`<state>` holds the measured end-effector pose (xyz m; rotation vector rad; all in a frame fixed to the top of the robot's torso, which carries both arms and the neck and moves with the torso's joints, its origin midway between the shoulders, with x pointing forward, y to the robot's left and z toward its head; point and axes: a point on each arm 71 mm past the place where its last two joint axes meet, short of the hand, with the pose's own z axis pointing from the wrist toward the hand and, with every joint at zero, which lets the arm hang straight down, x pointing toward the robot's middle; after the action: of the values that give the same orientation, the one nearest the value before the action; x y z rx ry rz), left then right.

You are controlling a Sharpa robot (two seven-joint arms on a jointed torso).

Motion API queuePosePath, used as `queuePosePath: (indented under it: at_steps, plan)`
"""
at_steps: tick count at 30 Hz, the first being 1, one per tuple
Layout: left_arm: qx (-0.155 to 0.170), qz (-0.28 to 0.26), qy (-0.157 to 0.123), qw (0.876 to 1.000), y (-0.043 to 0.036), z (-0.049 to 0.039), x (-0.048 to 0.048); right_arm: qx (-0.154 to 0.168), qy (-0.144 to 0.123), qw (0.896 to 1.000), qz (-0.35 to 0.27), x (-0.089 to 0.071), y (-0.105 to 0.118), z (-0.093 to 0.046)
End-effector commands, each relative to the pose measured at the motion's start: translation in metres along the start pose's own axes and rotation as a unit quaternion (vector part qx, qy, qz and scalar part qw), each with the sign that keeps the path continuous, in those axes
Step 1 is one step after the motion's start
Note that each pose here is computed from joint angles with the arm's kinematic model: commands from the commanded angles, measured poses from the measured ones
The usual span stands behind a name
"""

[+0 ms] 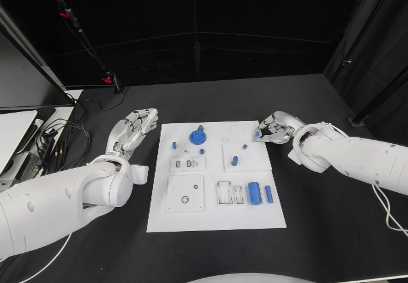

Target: Assemble the parts on the task board

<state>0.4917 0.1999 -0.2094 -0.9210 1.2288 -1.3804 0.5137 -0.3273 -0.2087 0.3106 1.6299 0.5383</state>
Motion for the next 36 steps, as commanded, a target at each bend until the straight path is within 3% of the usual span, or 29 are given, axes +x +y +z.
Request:
queuePosePath:
  at_steps: [1,7,15,20,27,36]
  plan:
    - [0.122,-0.001,0.004,0.993,-0.018,-0.0017,0.0006,0.008,0.009,1.0,-0.009,0.003,0.0,0.0]
    - [0.122,-0.001,0.004,0.993,-0.0179,-0.0016,0.0007,-0.006,-0.01,1.0,-0.011,0.001,0.003,0.0]
    - [0.122,-0.001,0.004,0.993,-0.0178,-0.0014,0.0009,-0.053,-0.067,0.996,0.011,-0.006,0.015,-0.003]
    - [0.121,-0.001,0.004,0.993,-0.0178,-0.0013,0.0013,-0.063,-0.076,0.995,0.027,-0.008,0.021,-0.01]
    - [0.121,0.0,0.004,0.993,-0.0178,-0.001,0.0023,-0.067,-0.056,0.995,0.047,-0.01,0.05,-0.01]
    - [0.121,-0.002,0.006,0.993,-0.0181,-0.0006,0.005,-0.084,0.014,0.995,0.061,0.017,0.1,-0.009]
